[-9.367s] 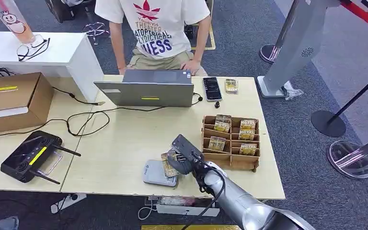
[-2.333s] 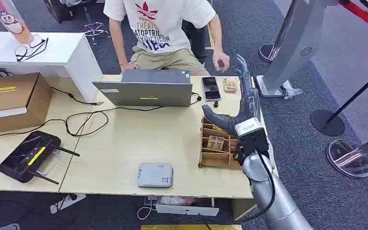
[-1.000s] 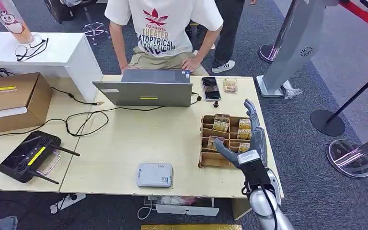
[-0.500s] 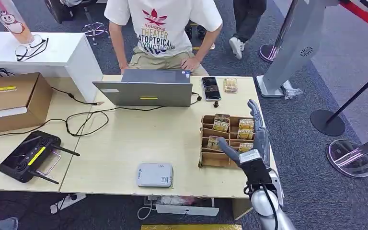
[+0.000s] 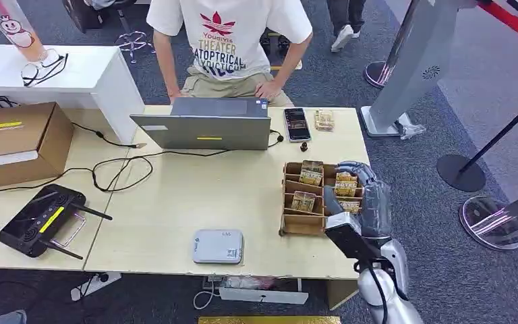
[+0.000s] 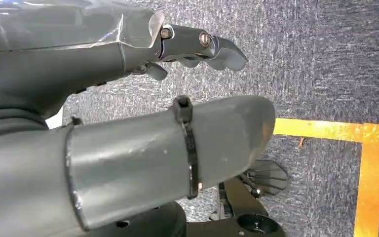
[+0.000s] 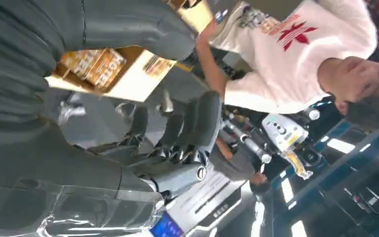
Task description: Pass the card to the sensor for recognition and then transmit it.
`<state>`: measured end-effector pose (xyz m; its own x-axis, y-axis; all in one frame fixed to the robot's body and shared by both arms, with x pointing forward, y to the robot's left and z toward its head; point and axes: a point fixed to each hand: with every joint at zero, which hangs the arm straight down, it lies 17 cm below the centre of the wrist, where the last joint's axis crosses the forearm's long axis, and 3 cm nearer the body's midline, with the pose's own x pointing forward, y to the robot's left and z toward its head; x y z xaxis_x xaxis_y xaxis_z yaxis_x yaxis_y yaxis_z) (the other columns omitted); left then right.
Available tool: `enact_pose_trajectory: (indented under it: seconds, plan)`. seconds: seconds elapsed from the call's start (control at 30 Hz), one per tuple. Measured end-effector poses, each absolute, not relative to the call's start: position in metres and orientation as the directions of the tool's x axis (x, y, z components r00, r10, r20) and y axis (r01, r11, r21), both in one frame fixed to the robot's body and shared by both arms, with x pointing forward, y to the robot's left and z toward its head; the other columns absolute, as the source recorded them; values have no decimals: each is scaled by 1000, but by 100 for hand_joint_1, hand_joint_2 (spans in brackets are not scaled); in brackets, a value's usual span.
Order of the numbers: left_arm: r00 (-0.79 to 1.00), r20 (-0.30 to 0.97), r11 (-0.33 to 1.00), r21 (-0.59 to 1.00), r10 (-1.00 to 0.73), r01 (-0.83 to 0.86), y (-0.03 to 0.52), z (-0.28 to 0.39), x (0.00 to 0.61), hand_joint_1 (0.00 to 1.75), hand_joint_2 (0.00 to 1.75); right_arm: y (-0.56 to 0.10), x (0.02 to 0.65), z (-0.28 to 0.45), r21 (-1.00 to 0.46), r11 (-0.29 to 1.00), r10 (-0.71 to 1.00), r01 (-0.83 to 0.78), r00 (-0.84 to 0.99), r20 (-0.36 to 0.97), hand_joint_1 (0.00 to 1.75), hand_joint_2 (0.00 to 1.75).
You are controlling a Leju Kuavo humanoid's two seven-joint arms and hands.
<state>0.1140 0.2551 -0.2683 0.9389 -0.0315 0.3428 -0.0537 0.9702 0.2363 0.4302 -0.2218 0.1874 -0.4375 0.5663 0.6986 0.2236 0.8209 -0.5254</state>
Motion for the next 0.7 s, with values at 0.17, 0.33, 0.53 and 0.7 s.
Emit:
enact_pose_trajectory:
  seconds: [0.17,0.33,0.53,0.7]
  plan:
    - [941,338,971,233,-33,-50,254,-269,114,0,0,-229,435,185,-620,742,663,255,-417,622,84,175]
    - [940,338,972,231,-39,-42,253,-268,115,0,0,-235,442,181,-680,686,717,261,-404,568,68,175]
    - [941,337,974,225,-40,-39,253,-268,119,0,0,-247,454,173,-740,618,772,265,-381,508,72,175]
    - [940,340,973,226,-40,-40,254,-268,121,0,0,-255,465,167,-765,587,796,263,-361,486,65,175]
